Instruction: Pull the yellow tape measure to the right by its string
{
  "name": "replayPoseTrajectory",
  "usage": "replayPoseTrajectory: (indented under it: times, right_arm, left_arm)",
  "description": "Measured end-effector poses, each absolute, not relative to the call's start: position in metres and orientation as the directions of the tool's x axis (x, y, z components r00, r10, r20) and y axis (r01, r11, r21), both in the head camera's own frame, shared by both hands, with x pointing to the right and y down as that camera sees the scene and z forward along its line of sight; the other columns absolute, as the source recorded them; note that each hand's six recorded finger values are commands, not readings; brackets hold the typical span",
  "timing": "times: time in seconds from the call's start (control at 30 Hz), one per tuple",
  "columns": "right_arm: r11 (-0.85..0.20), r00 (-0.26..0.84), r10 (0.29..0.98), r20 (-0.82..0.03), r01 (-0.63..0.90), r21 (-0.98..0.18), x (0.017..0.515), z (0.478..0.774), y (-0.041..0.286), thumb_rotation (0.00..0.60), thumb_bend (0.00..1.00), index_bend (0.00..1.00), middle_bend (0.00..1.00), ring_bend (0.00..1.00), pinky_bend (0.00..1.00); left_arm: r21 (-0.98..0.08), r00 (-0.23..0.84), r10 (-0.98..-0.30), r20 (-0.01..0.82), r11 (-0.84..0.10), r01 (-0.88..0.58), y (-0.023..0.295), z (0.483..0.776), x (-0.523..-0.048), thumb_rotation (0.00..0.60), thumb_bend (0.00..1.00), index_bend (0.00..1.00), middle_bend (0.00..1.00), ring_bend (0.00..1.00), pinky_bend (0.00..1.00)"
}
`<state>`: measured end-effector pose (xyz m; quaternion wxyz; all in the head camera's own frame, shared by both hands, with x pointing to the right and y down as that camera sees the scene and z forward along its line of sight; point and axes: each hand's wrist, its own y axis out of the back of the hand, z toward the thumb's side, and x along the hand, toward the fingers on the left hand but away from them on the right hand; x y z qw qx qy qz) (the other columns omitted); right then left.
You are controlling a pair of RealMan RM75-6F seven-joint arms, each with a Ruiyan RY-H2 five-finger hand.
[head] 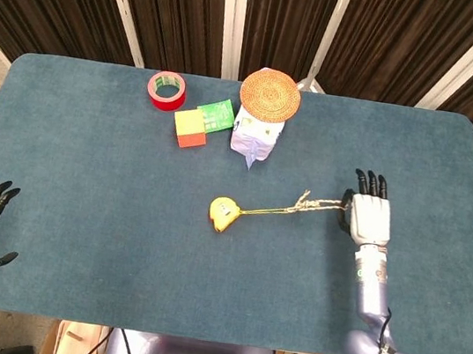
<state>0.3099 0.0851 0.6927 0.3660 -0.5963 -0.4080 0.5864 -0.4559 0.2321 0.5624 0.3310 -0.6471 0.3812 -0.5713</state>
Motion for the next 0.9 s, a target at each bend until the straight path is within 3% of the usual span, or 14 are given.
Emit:
replayPoseTrajectory:
  times: [0.9]
  right_arm:
    - [-0.332, -0.393, 0.873, -0.287, -0.049, -0.942, 0.475, 0.654, 0.055, 0.600, 0.45, 0.65, 0.14, 0.00, 0.00]
  left_arm:
    - [-0.873, 0.056, -0.879, 0.473, -0.477, -0.101, 0.232, 0.560, -0.454, 0.600, 0.00, 0.00, 0.00, 0.00, 0.00]
